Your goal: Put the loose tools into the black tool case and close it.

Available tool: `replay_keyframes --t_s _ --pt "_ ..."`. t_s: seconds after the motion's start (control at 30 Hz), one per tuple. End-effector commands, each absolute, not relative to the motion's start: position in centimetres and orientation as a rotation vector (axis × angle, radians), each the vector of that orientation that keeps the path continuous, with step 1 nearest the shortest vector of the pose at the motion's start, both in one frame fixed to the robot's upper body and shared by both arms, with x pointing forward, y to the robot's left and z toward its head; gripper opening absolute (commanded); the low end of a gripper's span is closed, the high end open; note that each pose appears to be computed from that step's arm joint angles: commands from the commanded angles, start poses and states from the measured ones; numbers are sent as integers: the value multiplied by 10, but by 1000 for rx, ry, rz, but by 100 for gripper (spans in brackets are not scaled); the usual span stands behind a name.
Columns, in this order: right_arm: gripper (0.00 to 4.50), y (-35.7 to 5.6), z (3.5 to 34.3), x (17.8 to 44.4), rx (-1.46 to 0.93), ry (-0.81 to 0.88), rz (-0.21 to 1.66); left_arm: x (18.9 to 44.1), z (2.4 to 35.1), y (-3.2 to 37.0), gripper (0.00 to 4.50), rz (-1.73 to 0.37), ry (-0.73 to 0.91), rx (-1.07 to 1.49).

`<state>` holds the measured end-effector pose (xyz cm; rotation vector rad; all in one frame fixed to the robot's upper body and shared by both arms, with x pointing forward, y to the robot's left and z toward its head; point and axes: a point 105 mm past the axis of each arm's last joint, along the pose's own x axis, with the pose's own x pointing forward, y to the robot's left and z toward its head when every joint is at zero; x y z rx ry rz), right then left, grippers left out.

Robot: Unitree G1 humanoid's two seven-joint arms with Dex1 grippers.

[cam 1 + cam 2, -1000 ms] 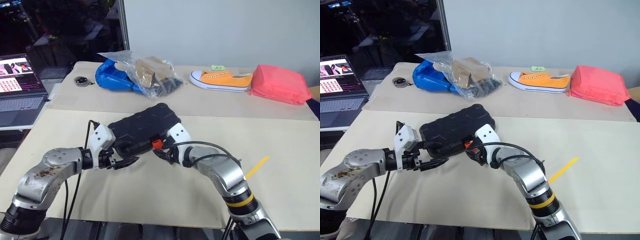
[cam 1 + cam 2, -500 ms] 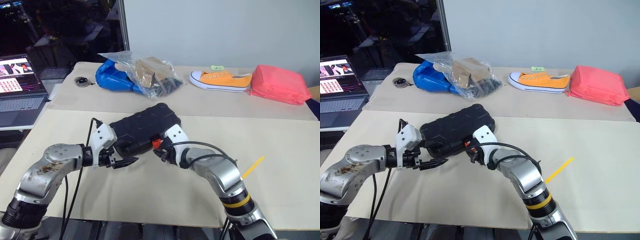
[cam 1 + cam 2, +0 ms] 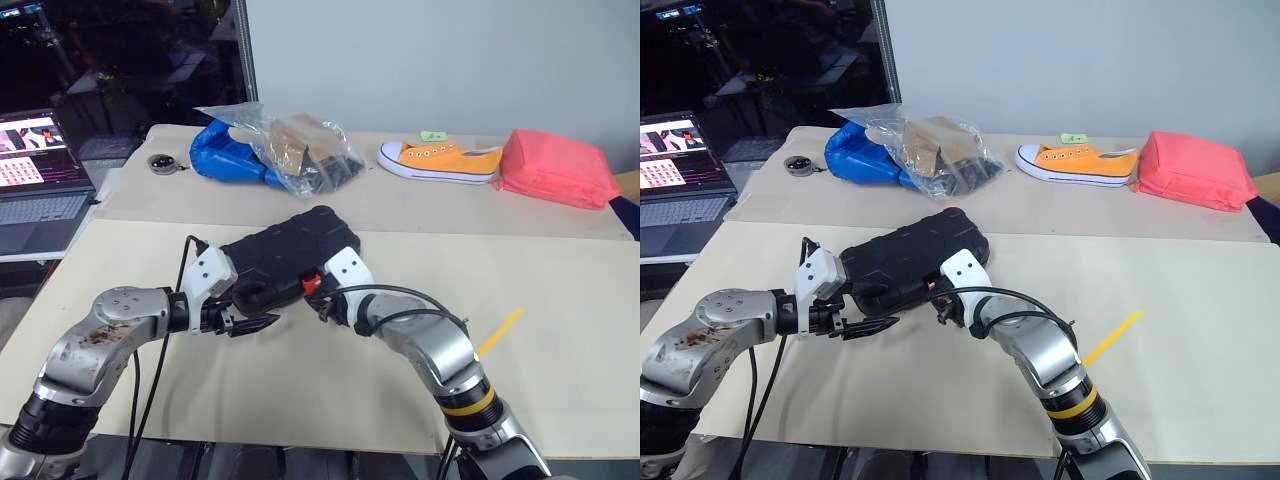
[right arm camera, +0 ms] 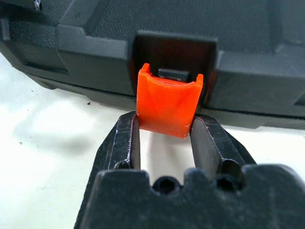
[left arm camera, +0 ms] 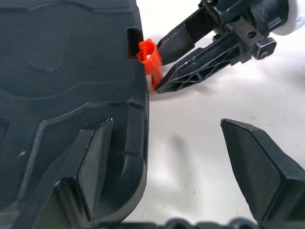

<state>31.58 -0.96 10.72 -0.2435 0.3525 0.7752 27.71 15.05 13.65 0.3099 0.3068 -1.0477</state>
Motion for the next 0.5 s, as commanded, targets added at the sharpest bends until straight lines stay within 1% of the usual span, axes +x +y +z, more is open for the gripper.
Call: replay_keyframes --t_s 0.03,0.2,0.27,0.37,0.5 --pt "124 -4 126 328 -239 268 745 275 128 149 387 -1052 343 303" --pt "124 -1 123 327 -246 276 772 275 126 149 387 -1045 345 300" --pt "226 -1 123 325 -255 273 788 275 125 150 387 -1041 346 296" --pt "314 -3 125 321 -260 260 807 276 124 150 387 -1036 347 290" --pt "314 -17 128 313 -272 272 837 277 122 150 387 -1028 350 284"
